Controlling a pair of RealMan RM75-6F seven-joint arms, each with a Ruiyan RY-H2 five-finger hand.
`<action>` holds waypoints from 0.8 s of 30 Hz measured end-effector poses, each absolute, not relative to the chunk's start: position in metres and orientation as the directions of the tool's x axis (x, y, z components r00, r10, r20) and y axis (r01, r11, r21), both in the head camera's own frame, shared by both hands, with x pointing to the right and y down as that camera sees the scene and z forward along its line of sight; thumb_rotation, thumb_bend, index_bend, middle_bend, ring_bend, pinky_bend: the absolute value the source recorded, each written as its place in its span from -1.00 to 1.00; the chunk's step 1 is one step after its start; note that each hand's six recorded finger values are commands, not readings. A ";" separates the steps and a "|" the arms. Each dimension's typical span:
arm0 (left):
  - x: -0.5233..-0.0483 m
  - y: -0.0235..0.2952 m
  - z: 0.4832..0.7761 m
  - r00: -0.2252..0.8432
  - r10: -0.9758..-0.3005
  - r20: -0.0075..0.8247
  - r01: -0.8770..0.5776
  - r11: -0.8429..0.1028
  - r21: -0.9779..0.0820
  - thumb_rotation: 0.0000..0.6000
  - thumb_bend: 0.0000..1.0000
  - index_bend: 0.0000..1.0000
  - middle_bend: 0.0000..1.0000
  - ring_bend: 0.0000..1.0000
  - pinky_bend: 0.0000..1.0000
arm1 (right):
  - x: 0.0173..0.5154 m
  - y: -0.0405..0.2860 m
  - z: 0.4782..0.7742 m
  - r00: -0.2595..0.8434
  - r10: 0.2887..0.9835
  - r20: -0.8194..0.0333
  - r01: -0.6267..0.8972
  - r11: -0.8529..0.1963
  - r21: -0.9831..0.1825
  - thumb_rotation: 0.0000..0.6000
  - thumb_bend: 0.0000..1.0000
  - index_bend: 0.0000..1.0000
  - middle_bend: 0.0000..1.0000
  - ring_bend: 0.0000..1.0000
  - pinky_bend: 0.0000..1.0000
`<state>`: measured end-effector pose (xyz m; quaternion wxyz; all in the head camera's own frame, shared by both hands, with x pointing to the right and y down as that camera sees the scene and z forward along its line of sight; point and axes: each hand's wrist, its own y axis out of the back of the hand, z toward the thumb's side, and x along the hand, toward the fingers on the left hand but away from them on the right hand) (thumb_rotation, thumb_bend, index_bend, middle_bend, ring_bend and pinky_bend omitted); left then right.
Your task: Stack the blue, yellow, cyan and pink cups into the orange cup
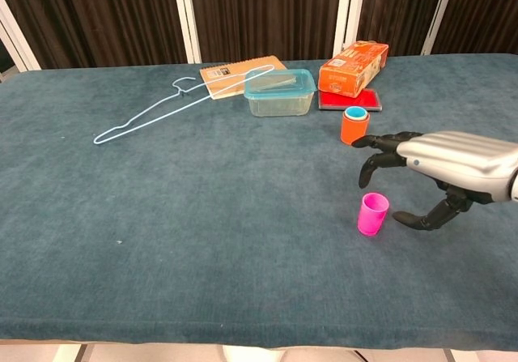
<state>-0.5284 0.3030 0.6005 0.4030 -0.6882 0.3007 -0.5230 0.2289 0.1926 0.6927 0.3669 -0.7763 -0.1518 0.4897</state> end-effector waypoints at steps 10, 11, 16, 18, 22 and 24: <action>-0.530 0.303 0.599 0.271 -0.838 0.474 0.003 -0.491 -0.871 1.00 -0.17 -1.00 -1.00 -1.00 -0.85 | 0.221 0.195 0.700 0.474 0.592 -0.651 -0.114 -0.692 -0.713 1.00 -0.01 0.15 -0.94 -1.00 -0.77; -0.530 0.303 0.598 0.272 -0.838 0.473 0.003 -0.491 -0.871 1.00 -0.17 -1.00 -1.00 -1.00 -0.85 | 0.221 0.195 0.700 0.471 0.596 -0.651 -0.112 -0.691 -0.714 1.00 -0.01 0.18 -0.91 -1.00 -0.71; -0.530 0.303 0.598 0.272 -0.839 0.472 0.002 -0.489 -0.872 1.00 -0.17 -1.00 -1.00 -1.00 -0.85 | 0.219 0.190 0.698 0.462 0.616 -0.638 -0.083 -0.686 -0.722 1.00 -0.01 0.23 -0.87 -1.00 -0.66; -0.530 0.303 0.598 0.272 -0.839 0.472 0.004 -0.490 -0.872 1.00 -0.17 -1.00 -1.00 -1.00 -0.85 | 0.216 0.183 0.694 0.460 0.637 -0.619 -0.050 -0.678 -0.734 1.00 -0.01 0.22 -0.86 -1.00 -0.66; -0.529 0.303 0.599 0.273 -0.838 0.473 0.006 -0.491 -0.871 1.00 -0.17 -1.00 -1.00 -1.00 -0.85 | 0.208 0.156 0.681 0.445 0.715 -0.539 0.037 -0.617 -0.786 1.00 -0.01 0.21 -0.85 -1.00 -0.66; -0.529 0.303 0.599 0.273 -0.837 0.474 0.007 -0.491 -0.871 1.00 -0.17 -1.00 -1.00 -1.00 -0.85 | 0.206 0.142 0.676 0.433 0.751 -0.499 0.072 -0.580 -0.811 1.00 -0.01 0.20 -0.85 -1.00 -0.66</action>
